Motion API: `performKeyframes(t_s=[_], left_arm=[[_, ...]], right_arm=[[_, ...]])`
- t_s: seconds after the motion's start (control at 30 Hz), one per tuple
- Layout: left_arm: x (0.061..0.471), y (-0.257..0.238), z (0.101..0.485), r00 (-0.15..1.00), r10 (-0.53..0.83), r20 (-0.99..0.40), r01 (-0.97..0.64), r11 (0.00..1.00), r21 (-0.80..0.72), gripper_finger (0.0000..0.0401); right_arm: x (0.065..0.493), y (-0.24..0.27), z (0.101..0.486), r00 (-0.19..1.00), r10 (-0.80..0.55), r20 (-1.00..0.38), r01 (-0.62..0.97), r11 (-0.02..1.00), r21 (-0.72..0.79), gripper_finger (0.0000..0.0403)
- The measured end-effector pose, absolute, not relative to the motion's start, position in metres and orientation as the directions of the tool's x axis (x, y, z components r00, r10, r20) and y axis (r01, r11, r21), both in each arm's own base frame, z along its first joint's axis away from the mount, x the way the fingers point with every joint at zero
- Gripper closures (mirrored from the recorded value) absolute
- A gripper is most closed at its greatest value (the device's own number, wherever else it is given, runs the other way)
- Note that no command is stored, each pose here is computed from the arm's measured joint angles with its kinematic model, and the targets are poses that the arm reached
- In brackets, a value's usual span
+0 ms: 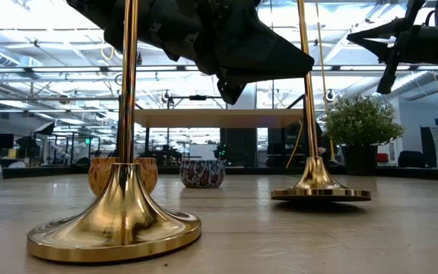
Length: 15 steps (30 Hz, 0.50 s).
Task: Pick & Place candle stick holders
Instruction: Put the top gold candle holder on the shelf
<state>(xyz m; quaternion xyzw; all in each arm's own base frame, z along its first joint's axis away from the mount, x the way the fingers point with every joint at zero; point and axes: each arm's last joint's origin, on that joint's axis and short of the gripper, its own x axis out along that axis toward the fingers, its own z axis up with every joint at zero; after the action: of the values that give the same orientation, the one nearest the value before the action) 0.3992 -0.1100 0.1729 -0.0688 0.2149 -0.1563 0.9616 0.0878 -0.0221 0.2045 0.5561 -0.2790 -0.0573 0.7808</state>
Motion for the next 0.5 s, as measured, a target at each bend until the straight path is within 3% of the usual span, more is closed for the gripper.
performKeyframes(t_s=[0.17, 0.3, 0.5], left_arm=[[0.401, -0.107, 0.174, 0.865, -0.312, -0.392, 0.243, 0.946, -0.215, 0.0373], [0.404, -0.101, 0.180, 0.874, -0.293, -0.387, 0.211, 0.948, -0.240, 0.0387], [0.403, -0.092, 0.218, 0.899, -0.261, -0.350, 0.191, 0.956, -0.223, 0.0386]], right_arm=[[0.088, -0.022, 0.204, 0.838, -0.399, 0.371, -0.220, 0.375, 0.901, 0.0394], [0.088, -0.022, 0.204, 0.838, -0.399, 0.372, -0.221, 0.375, 0.900, 0.0394], [0.087, -0.022, 0.206, 0.832, -0.398, 0.386, -0.236, 0.376, 0.896, 0.0394]])
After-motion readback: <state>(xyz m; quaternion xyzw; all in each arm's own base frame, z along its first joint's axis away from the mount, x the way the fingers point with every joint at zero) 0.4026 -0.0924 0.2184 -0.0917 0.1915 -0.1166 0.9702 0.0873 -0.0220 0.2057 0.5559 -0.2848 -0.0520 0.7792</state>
